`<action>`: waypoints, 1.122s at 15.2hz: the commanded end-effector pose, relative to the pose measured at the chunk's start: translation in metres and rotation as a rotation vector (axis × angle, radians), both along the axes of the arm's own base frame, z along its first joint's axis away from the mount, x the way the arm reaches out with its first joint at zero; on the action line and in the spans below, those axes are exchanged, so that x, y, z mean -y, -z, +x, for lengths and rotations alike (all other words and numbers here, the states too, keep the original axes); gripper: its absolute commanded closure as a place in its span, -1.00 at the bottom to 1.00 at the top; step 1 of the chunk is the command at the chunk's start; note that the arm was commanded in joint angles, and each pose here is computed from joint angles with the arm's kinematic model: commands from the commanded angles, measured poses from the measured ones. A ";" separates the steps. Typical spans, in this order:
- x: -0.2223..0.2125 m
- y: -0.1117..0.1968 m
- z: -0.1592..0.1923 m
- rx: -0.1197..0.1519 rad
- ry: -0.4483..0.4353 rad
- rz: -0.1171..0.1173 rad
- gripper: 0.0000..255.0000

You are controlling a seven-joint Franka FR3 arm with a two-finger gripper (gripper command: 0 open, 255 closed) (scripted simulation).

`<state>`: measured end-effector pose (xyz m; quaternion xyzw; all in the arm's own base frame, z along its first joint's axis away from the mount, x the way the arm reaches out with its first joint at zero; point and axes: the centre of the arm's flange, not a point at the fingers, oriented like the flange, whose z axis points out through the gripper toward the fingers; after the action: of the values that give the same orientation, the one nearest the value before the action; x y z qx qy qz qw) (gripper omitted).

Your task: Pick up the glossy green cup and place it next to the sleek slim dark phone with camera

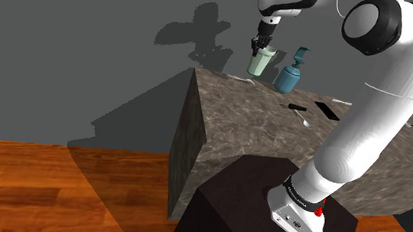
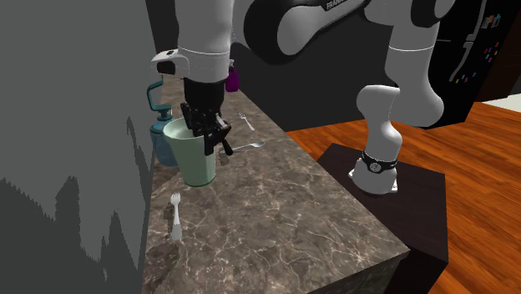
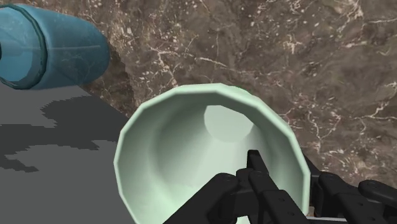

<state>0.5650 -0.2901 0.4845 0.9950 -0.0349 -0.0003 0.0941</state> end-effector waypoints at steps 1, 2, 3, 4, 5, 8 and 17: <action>0.000 -0.012 0.000 0.001 0.000 0.000 1.00; 0.000 -0.017 0.000 0.001 0.000 0.000 1.00; 0.000 -0.022 0.000 0.001 0.000 0.000 1.00; 0.000 -0.028 0.000 0.001 0.000 0.000 1.00; 0.000 -0.033 0.000 0.001 0.000 0.000 1.00; 0.000 -0.049 0.000 0.001 0.000 0.000 1.00; 0.000 -0.096 0.000 0.001 0.000 0.000 1.00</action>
<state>0.5645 -0.2919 0.5755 0.9950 -0.0349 -0.0004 0.0941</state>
